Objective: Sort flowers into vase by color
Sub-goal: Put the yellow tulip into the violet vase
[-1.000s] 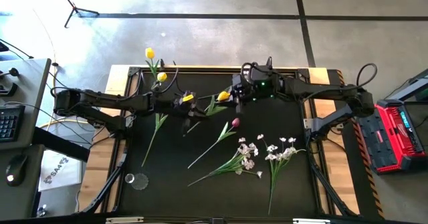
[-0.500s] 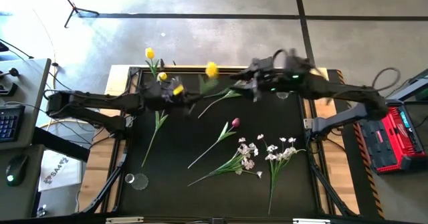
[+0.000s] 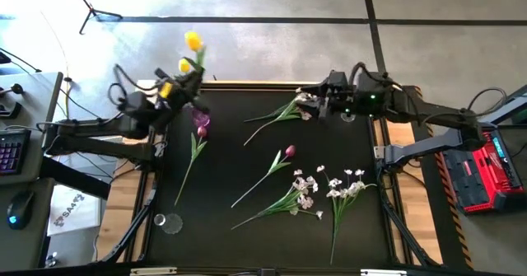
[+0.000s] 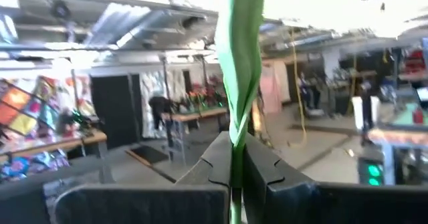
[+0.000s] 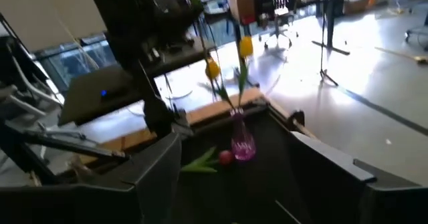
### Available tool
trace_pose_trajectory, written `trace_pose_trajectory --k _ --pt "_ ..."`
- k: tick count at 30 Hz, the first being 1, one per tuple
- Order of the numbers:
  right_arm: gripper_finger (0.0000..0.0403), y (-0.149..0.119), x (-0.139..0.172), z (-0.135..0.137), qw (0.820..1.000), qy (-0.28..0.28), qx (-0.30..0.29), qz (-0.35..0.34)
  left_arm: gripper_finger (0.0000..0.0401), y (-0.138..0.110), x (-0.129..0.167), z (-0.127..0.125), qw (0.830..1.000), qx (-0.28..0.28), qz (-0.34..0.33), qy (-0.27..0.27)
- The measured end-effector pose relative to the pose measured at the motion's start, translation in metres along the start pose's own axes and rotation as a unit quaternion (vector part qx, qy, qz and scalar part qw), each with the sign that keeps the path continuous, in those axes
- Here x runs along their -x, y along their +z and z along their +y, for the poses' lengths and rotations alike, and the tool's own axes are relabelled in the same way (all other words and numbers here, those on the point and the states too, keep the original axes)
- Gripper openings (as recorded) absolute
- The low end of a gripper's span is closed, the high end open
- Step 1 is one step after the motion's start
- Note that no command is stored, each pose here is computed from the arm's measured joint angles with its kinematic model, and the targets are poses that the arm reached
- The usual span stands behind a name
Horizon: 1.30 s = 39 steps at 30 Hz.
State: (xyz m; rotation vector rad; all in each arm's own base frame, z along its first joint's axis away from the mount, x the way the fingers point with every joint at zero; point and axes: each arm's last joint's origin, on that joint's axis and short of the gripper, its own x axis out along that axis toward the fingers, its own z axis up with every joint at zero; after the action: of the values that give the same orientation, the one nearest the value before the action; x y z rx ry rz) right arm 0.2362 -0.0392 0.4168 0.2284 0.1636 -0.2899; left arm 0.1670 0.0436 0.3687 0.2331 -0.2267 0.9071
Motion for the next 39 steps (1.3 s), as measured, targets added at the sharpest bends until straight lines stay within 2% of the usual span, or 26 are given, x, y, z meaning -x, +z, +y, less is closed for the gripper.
trace_pose_trajectory --k 6,15,19,24,28,30,33,36,39 --pt "0.0261 -0.008 -0.016 -0.002 1.000 -0.008 0.002 0.024 0.0000 0.017 0.005 0.019 0.997 0.026 -0.060 0.032" --pt "0.0261 -0.009 -0.023 -0.009 0.999 -0.014 -0.001 0.029 0.0000 0.023 0.005 0.021 0.994 0.041 -0.099 0.011" --pt "0.0261 -0.009 -0.023 -0.010 0.999 -0.017 -0.002 0.029 0.0000 0.042 0.002 0.022 0.991 0.033 -0.126 -0.021" --pt "0.0261 -0.008 -0.024 -0.014 0.999 -0.024 -0.007 0.028 0.0000 0.056 -0.003 0.021 0.996 -0.008 -0.085 -0.030" --pt "0.0261 -0.008 -0.024 -0.016 0.999 -0.030 -0.009 0.029 0.0000 0.050 -0.004 0.023 0.999 -0.028 -0.041 0.019" --pt "0.0261 -0.008 -0.024 -0.016 0.999 -0.029 -0.012 0.030 0.0000 0.051 -0.003 0.028 0.998 -0.037 -0.040 0.044" --pt "0.0261 -0.008 -0.024 -0.016 0.999 -0.029 -0.017 0.030 0.0000 0.061 -0.002 0.035 0.994 -0.025 -0.089 0.052" --pt "0.0261 -0.008 -0.024 -0.016 0.999 -0.030 -0.017 0.030 0.0000 0.068 0.000 0.037 0.990 -0.007 -0.138 0.035" --pt "0.0261 -0.008 -0.024 -0.016 0.999 -0.033 -0.017 0.029 0.0000 0.070 0.000 0.036 0.988 0.012 -0.157 0.010"
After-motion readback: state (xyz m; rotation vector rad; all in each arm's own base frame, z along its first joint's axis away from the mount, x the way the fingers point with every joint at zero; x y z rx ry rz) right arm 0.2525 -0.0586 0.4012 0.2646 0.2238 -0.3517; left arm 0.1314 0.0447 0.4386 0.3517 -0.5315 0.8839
